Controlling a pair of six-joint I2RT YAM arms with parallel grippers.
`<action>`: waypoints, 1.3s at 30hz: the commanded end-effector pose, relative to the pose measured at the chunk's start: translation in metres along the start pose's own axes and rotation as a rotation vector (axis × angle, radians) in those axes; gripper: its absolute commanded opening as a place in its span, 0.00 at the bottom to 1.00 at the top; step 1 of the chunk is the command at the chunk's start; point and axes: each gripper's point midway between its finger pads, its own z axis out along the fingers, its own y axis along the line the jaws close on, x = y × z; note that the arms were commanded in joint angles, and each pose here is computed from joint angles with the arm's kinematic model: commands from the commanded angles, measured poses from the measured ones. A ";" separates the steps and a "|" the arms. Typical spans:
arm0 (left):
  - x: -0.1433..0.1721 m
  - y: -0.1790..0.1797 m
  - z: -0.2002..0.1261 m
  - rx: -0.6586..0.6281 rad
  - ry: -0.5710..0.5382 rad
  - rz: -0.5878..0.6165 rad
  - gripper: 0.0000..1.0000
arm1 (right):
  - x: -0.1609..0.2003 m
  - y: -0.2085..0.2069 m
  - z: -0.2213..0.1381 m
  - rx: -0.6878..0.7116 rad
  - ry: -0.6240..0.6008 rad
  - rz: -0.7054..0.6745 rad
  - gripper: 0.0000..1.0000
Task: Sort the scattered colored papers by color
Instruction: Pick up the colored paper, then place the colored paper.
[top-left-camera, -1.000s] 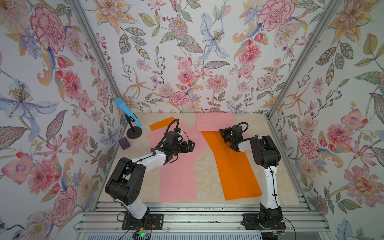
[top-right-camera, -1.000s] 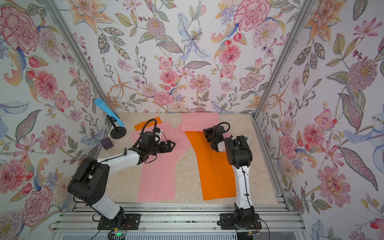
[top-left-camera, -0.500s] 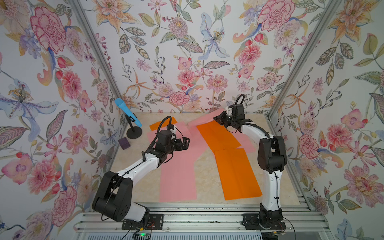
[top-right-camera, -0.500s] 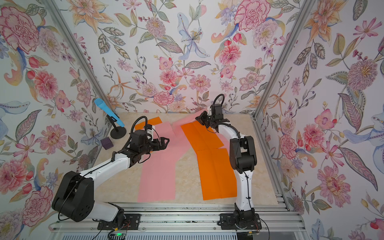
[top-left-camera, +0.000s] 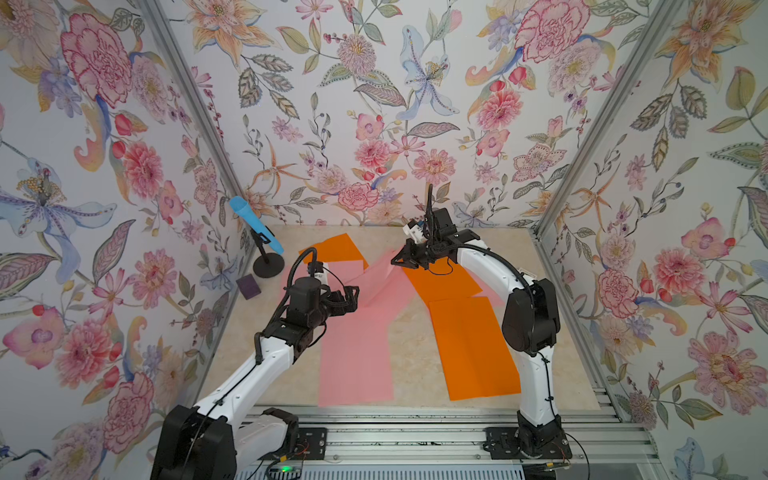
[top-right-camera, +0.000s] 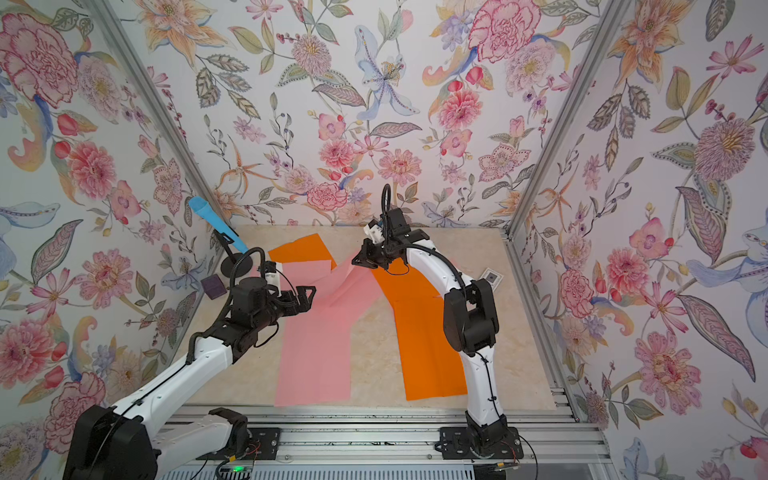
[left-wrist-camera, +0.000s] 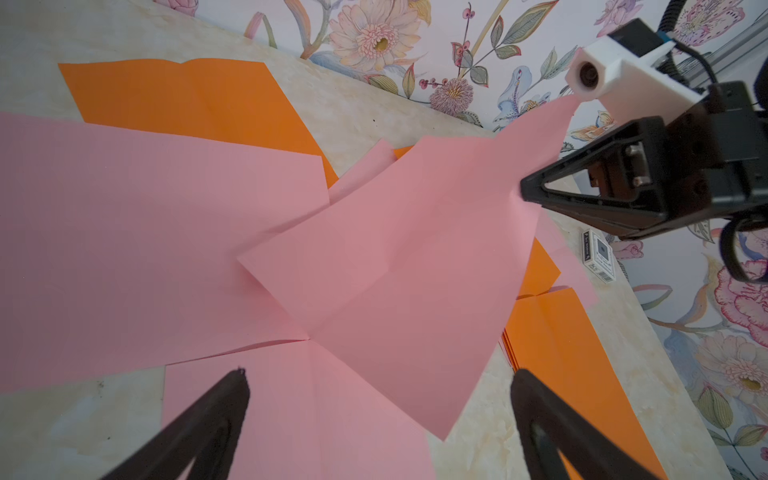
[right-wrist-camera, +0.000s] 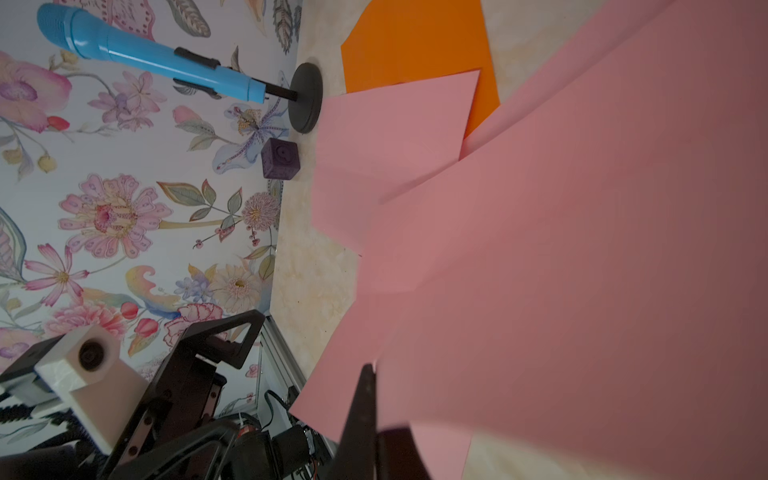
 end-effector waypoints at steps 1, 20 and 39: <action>0.013 0.017 -0.003 -0.051 0.020 -0.011 1.00 | -0.004 0.055 -0.039 -0.045 -0.060 -0.147 0.00; -0.004 0.048 -0.044 -0.142 -0.072 -0.084 1.00 | 0.100 0.207 -0.030 -0.386 0.187 -0.338 0.00; 0.004 0.065 -0.035 -0.127 -0.056 -0.185 1.00 | 0.208 0.068 0.008 -0.389 0.366 0.060 0.00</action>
